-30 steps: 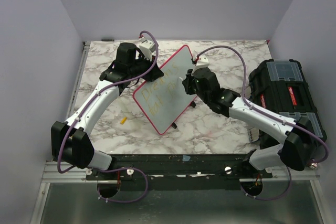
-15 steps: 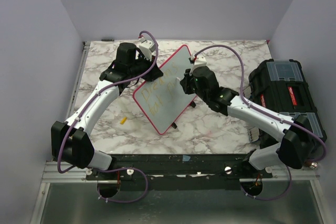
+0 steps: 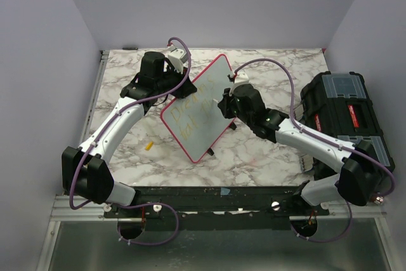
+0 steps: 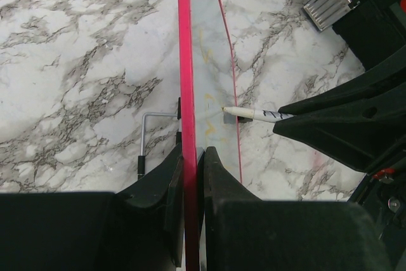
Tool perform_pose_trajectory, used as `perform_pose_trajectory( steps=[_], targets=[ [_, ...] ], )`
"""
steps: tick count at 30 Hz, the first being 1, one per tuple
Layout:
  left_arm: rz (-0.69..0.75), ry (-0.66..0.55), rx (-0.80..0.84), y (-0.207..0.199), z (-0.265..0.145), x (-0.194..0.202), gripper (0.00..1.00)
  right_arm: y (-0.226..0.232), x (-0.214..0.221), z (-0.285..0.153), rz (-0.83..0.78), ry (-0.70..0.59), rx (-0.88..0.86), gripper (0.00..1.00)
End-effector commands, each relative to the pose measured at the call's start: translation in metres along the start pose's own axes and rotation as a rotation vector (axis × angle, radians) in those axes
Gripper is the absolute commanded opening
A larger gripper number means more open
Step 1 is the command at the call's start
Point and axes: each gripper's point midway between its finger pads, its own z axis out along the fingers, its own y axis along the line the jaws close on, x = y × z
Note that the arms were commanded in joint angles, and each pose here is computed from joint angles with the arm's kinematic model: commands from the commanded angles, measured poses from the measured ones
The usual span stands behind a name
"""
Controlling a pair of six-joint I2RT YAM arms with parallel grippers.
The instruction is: Write a sentence on the whiteboard
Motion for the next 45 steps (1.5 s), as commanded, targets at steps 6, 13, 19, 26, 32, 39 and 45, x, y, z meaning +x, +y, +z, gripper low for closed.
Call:
perform_pose_trajectory(
  steps=[6,13,19,26,32,39,45],
  targets=[
    [0.097,0.09,-0.001,0.005,0.01,0.032,0.0,-0.006,0.0,0.001,-0.01,0.004,0.04,0.01],
    [0.095,0.093,0.001,0.005,0.011,0.033,0.0,-0.008,-0.015,0.005,-0.033,-0.017,0.069,0.01],
    [0.095,0.093,0.0,0.005,0.011,0.032,0.0,-0.005,-0.022,0.007,-0.033,-0.028,0.063,0.01],
    [0.094,0.097,0.002,0.005,0.012,0.033,0.0,-0.001,-0.031,0.008,-0.035,-0.044,0.055,0.01],
    [0.094,0.096,0.002,0.005,0.012,0.033,0.0,0.001,-0.027,0.009,-0.028,-0.037,0.044,0.01],
    [0.093,0.097,0.0,0.005,0.012,0.033,0.0,-0.003,-0.013,0.009,-0.026,-0.009,0.05,0.01],
    [0.095,0.094,0.001,0.005,0.011,0.032,0.0,-0.007,0.0,0.007,-0.024,0.014,0.053,0.01]
  ],
)
